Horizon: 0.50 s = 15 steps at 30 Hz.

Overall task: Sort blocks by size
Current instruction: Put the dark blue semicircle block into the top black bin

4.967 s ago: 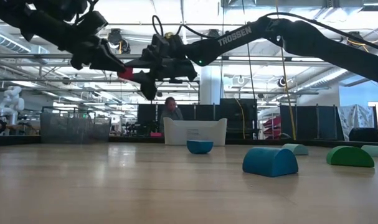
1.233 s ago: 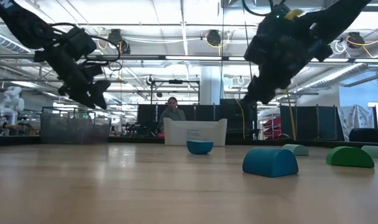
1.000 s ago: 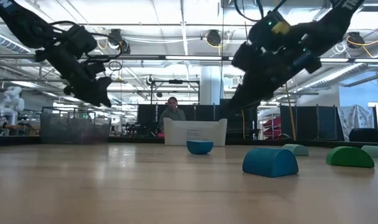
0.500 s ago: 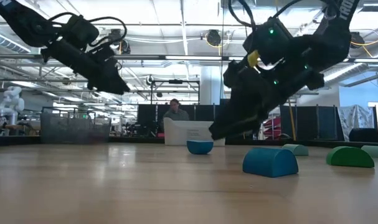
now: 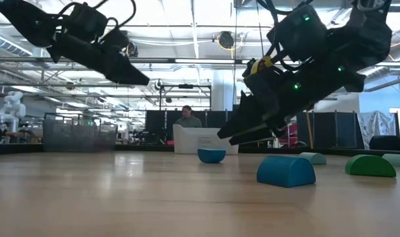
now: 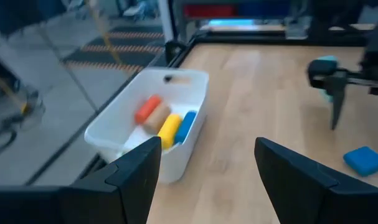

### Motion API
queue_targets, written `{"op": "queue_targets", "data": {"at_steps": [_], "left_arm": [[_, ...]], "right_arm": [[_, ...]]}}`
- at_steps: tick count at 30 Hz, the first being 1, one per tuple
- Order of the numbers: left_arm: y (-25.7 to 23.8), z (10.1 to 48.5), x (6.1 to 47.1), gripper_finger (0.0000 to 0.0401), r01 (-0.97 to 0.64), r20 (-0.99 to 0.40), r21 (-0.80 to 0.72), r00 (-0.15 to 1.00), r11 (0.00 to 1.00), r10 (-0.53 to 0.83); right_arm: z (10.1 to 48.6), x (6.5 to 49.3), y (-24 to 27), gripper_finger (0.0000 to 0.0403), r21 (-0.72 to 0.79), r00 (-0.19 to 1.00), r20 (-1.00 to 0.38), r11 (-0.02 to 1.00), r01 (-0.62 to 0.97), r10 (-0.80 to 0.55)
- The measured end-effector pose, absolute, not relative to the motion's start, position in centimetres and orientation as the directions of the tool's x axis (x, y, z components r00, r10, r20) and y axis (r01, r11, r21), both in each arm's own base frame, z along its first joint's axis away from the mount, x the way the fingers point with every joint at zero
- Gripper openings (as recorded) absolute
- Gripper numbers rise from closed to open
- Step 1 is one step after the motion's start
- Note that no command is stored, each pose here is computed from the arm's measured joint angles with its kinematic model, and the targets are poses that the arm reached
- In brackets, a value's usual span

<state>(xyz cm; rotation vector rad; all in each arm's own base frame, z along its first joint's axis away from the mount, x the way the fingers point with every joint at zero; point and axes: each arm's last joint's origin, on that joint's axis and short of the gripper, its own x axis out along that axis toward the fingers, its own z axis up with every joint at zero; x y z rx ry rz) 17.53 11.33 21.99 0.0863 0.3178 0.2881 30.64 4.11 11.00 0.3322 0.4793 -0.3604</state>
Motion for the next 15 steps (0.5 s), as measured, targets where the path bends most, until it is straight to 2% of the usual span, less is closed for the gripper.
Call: {"op": "queue_targets", "data": {"at_steps": [5, 9, 15], "left_arm": [[10.1, 22.3, 18.3, 0.0261, -0.126, -0.261, 0.210, 0.949, 0.970, 0.180], [9.3, 22.6, 18.7, 0.0261, -0.024, -0.222, 0.236, 0.972, 0.971, 0.078], [8.2, 22.3, 19.3, 0.0261, 0.029, -0.244, 0.152, 0.970, 0.988, 0.010]], "right_arm": [[11.0, 31.3, 4.9, 0.0282, 0.245, 0.821, -0.508, 0.871, 0.426, -0.259], [10.1, 33.1, 5.7, 0.0282, 0.195, 0.788, -0.544, 0.870, 0.453, -0.288], [8.9, 35.6, 6.1, 0.0281, 0.089, 0.698, -0.600, 0.835, 0.544, -0.391]]}}
